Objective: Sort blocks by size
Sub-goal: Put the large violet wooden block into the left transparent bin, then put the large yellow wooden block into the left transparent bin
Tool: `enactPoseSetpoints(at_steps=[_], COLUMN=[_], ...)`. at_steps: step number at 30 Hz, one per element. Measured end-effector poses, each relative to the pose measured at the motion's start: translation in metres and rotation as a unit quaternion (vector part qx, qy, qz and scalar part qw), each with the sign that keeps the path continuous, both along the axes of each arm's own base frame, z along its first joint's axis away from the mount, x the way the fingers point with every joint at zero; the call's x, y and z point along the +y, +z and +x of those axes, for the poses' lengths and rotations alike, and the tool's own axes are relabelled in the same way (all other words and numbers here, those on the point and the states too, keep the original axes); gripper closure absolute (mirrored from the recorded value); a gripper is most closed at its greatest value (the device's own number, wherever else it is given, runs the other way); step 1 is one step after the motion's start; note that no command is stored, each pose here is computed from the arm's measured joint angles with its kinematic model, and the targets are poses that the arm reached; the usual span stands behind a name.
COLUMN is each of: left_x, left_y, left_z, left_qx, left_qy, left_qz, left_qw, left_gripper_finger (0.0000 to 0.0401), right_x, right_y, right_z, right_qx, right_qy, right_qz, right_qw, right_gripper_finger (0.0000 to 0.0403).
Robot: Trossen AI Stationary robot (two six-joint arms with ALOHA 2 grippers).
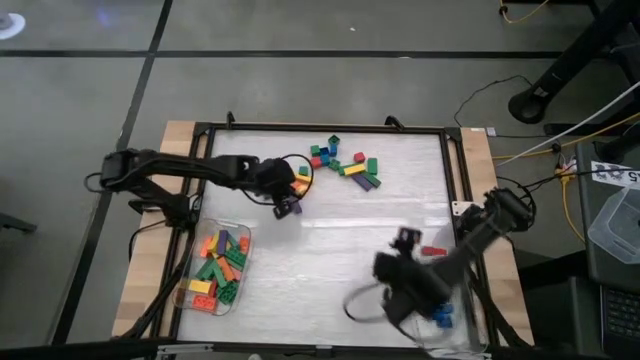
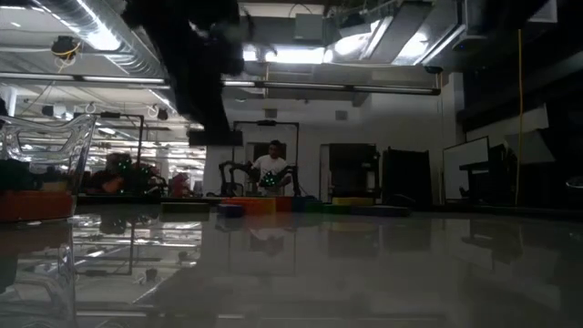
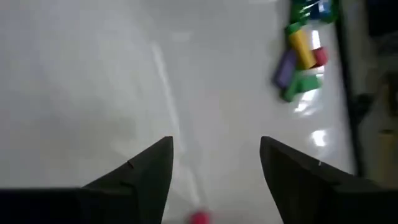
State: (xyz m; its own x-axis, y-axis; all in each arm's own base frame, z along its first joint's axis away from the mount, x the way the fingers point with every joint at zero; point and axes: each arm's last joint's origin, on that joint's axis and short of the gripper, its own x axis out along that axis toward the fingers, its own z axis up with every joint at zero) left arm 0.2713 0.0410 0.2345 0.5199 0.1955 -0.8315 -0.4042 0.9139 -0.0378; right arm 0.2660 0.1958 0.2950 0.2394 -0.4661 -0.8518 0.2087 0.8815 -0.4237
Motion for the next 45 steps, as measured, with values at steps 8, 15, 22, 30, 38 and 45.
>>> enactPoseSetpoints(at_steps=[8,15,22,30,38,45], left_x=[-0.042,-0.082,-0.114,-0.136,-0.142,-0.145], left_y=[0.041,0.05,0.049,0.046,0.042,0.039], left_z=[-0.049,-0.097,-0.119,-0.128,-0.125,-0.121], left_qx=[0.014,0.102,0.155,0.17,0.177,0.179], left_qy=[-0.071,-0.066,-0.059,-0.05,-0.039,-0.039], left_qz=[-0.102,-0.159,-0.181,-0.195,-0.186,-0.183], left_qw=[0.992,0.98,0.969,0.965,0.966,0.966], left_gripper_finger=[0.0364,0.0359,0.0352,0.0325,0.0255,0.0239], right_x=[-0.1,-0.198,-0.274,-0.319,-0.33,-0.345], right_y=[-0.024,-0.059,-0.077,-0.095,-0.108,-0.118], right_z=[0.06,0.091,0.092,0.084,0.09,0.091], right_qx=[0.094,0.089,0.054,0.043,0.039,0.031], right_qy=[0.056,0.103,0.086,0.073,0.108,0.096], right_qz=[-0.03,0.046,0.047,0.095,0.097,0.097], right_qw=[0.994,0.99,0.994,0.992,0.989,0.99], right_gripper_finger=[0.0166,0.0166,0.0166,0.0166,0.0166,0.0166])
